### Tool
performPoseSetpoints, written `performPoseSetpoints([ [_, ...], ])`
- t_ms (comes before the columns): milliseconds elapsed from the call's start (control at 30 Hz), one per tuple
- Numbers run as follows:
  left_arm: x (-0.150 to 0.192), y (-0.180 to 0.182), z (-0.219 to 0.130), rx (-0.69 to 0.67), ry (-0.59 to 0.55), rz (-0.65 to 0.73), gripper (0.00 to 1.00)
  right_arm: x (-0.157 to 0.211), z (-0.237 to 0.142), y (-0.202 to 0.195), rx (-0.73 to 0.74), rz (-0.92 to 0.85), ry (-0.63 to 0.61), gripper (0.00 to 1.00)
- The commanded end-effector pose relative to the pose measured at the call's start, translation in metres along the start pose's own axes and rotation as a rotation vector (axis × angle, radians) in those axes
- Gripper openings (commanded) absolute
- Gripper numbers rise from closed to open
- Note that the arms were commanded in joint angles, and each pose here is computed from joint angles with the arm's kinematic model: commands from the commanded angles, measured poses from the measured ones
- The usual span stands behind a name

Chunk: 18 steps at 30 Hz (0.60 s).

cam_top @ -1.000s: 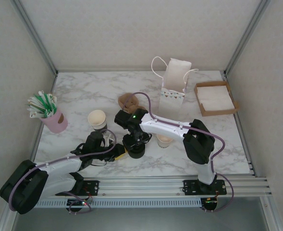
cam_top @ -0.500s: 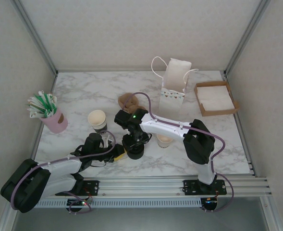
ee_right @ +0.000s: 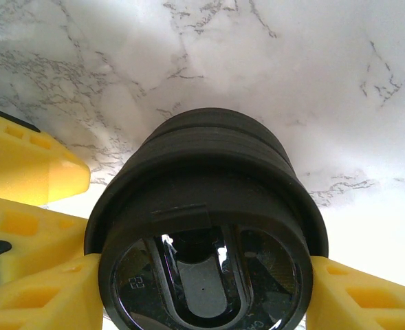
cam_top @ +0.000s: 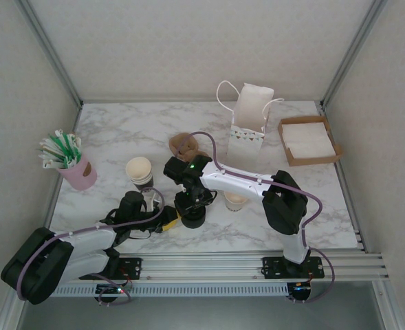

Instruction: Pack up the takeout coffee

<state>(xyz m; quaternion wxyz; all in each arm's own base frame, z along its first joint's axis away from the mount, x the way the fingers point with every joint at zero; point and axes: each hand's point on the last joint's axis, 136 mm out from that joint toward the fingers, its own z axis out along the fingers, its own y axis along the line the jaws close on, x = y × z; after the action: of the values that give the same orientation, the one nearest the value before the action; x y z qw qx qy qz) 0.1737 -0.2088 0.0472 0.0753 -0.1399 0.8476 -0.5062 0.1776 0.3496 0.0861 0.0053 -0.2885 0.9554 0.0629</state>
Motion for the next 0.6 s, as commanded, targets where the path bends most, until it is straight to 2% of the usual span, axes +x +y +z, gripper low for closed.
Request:
performPoseSetpoints([
  [0,0.000,-0.004,0.000,0.031,0.008,0.010,0.50,-0.006,-0.018,0.009,-0.049,0.005,-0.033,0.66],
  [567,-0.003,0.002,0.000,-0.011,0.005,0.012,0.50,-0.006,-0.039,0.002,-0.020,0.018,-0.080,0.65],
])
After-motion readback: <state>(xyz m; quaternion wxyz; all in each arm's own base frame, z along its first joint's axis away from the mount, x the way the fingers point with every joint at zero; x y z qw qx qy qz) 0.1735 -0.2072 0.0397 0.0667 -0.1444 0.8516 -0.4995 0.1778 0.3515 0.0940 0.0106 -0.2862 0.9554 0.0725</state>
